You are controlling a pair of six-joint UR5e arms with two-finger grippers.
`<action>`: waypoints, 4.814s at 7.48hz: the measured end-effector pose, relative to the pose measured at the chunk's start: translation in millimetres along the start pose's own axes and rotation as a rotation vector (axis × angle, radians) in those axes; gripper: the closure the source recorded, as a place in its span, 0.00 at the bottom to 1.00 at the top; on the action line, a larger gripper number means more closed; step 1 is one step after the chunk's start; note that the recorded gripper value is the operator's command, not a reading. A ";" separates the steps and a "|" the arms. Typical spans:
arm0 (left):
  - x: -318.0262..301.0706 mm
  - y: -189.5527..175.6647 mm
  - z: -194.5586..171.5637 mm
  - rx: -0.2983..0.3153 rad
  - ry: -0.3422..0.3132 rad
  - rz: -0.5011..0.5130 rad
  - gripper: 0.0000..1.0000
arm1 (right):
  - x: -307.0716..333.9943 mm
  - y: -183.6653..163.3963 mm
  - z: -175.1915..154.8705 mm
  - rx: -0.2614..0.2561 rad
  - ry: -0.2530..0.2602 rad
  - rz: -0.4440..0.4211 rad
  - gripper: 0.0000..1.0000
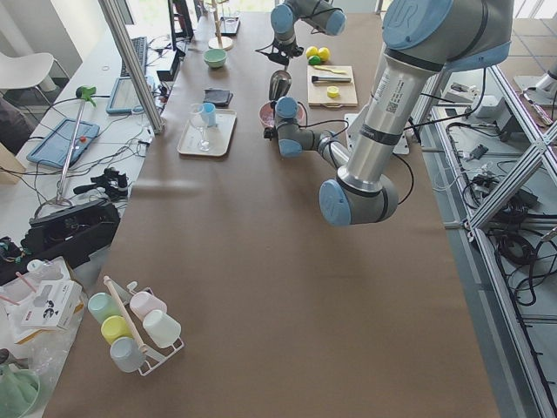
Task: Put ice in cup with scoop
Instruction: 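Lower the scoop into the ice cubes with the right gripper, then scoop ice cubes and lift the scoop out of the bowl with the right gripper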
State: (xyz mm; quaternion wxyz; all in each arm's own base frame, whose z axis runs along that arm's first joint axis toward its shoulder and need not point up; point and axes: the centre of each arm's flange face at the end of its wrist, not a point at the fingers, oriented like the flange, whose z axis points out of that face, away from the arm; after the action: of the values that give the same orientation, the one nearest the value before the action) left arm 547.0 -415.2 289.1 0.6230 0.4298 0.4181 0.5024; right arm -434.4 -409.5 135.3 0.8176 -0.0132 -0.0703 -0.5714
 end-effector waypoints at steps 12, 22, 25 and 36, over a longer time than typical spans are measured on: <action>2.1 6.3 -1.3 -0.004 0.020 -0.020 0.02 | -26.8 -74.9 15.0 -0.007 0.049 -0.065 1.00; 13.4 -2.7 5.4 0.001 0.032 -0.110 0.02 | -25.4 -49.1 108.7 0.245 -0.007 -0.067 1.00; 14.7 -5.1 6.2 0.003 0.033 -0.117 0.02 | -26.3 -49.4 118.6 0.303 -0.041 -0.074 1.00; 14.6 -6.4 6.6 0.006 0.033 -0.141 0.02 | 36.9 -6.1 113.0 0.518 -0.195 -0.032 1.00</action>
State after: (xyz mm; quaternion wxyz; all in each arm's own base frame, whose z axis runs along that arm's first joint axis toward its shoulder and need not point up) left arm 557.1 -402.4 283.6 0.6485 0.3928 0.4592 0.4629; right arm -439.0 -434.5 251.6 0.7740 0.1426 -0.2925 -0.5432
